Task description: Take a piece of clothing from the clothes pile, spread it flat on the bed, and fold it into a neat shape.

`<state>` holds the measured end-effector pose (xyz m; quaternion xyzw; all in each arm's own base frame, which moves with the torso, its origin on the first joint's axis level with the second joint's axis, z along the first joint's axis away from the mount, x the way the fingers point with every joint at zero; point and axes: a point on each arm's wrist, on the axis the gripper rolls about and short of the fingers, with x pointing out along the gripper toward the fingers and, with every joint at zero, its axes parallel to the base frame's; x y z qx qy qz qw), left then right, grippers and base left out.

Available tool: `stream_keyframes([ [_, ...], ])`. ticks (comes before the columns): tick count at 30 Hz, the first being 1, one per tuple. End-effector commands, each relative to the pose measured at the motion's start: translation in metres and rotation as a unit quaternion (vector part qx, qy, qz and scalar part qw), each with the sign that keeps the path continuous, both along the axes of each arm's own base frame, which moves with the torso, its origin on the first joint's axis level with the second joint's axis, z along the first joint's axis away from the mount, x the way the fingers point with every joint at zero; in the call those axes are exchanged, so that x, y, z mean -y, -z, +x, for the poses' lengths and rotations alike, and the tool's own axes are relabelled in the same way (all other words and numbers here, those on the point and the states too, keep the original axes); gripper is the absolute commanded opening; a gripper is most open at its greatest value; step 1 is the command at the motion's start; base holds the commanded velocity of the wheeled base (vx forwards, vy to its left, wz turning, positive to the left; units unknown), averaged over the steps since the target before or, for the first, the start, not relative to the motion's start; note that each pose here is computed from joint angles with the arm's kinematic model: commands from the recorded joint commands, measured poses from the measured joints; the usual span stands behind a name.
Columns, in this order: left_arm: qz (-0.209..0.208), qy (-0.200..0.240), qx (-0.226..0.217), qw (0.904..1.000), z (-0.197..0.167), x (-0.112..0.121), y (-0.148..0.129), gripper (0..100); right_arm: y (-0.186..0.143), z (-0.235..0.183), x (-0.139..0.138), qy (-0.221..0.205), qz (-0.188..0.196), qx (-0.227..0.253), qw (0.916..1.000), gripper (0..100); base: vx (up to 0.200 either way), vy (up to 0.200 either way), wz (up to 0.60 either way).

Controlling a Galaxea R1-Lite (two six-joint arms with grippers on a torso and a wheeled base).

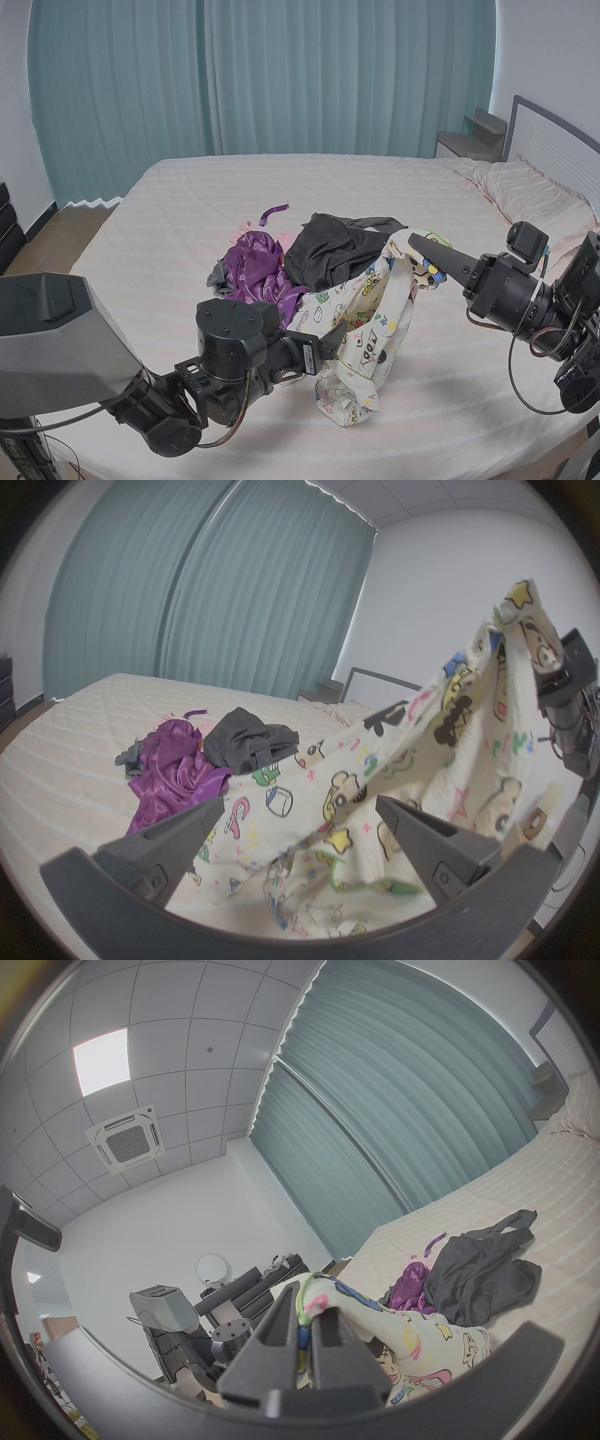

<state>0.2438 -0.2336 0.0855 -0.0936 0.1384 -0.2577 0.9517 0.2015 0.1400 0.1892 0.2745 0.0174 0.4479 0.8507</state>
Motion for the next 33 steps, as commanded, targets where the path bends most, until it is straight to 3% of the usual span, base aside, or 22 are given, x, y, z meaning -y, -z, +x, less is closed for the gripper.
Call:
stream_keyframes([
  [1, -0.011, -0.029, 0.009, 0.9995, 0.016, 0.01, 0.002, 100, -0.001, -0.001, 0.0, 0.0, 0.001, 0.002, 1.0, 0, 0.0, 0.0, 0.0],
  [7, -0.024, -0.064, 0.0, 0.9976, 0.036, 0.019, 0.018, 100, -0.011, -0.007, 0.005, -0.001, 0.012, 0.019, 0.9997, 0, 0.0, 0.0, 0.0],
  [12, -0.005, -0.071, -0.02, 0.9972, 0.044, 0.021, 0.043, 100, -0.019, -0.01, 0.007, 0.0, 0.022, 0.033, 0.9992, 0, 0.0, 0.0, 0.0],
  [21, 0.005, -0.115, -0.031, 0.9929, 0.065, -0.001, 0.071, 100, -0.027, -0.003, 0.013, 0.017, 0.028, 0.047, 0.9984, 0, 0.0, 0.0, 0.0],
  [33, 0.012, -0.142, -0.094, 0.9853, 0.067, -0.007, 0.121, 100, -0.028, 0.001, 0.014, 0.021, 0.028, 0.047, 0.9983, 0, 0.0, 0.0, 0.0],
])
